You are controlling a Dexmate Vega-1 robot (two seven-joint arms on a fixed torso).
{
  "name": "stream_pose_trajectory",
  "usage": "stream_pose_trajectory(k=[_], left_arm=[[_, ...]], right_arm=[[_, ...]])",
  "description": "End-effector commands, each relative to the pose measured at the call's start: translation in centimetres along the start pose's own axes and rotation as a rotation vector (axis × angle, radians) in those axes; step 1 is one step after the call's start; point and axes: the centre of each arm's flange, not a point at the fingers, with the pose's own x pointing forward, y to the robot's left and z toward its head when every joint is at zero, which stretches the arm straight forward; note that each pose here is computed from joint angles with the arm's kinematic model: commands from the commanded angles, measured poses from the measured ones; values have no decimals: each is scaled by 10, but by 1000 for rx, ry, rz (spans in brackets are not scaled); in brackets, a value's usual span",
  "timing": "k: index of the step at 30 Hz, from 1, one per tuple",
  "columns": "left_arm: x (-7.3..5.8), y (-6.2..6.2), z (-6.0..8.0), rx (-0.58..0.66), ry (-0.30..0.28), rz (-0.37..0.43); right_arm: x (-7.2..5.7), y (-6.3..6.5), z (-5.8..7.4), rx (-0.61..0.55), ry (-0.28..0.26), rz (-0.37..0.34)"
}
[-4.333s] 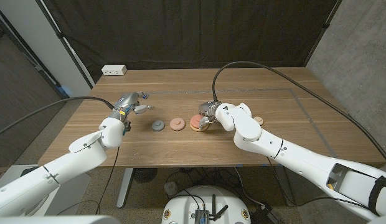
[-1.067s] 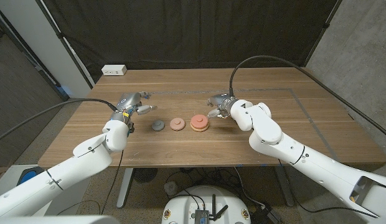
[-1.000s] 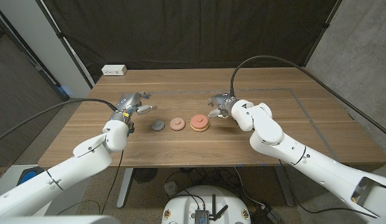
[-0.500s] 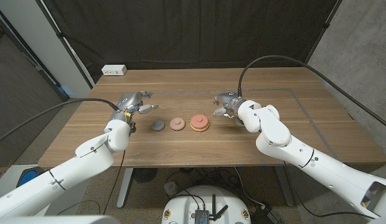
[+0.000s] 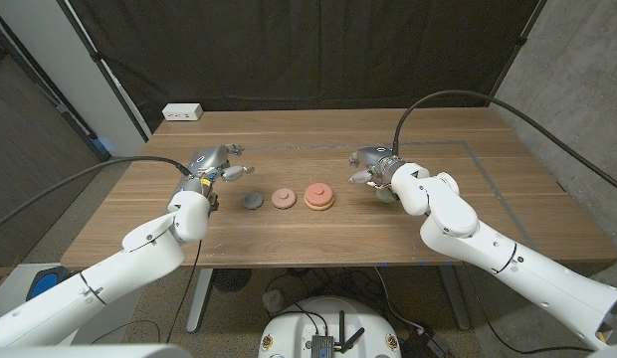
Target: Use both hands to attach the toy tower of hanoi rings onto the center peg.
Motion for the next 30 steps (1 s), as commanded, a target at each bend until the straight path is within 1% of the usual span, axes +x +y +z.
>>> stream_pose_trajectory(k=[1,7,15,17,21,24,30], left_arm=[[-4,4,2,16,0,-4],[-2,5,6,25,-15,-10],[1,5,8,27,-20,-19],[1,5,9,28,-21,-21],[1,4,9,30,-21,-23],[1,4,10,32,-21,-23],[1,5,13,34,-25,-18]], right_arm=[[-10,8,-19,22,31,-45],[-16,12,-27,18,44,-54],[-21,14,-39,11,80,-55],[-22,15,-42,13,89,-63],[-24,19,-50,14,105,-73],[-25,23,-56,19,100,-84],[-28,28,-65,21,125,-93]])
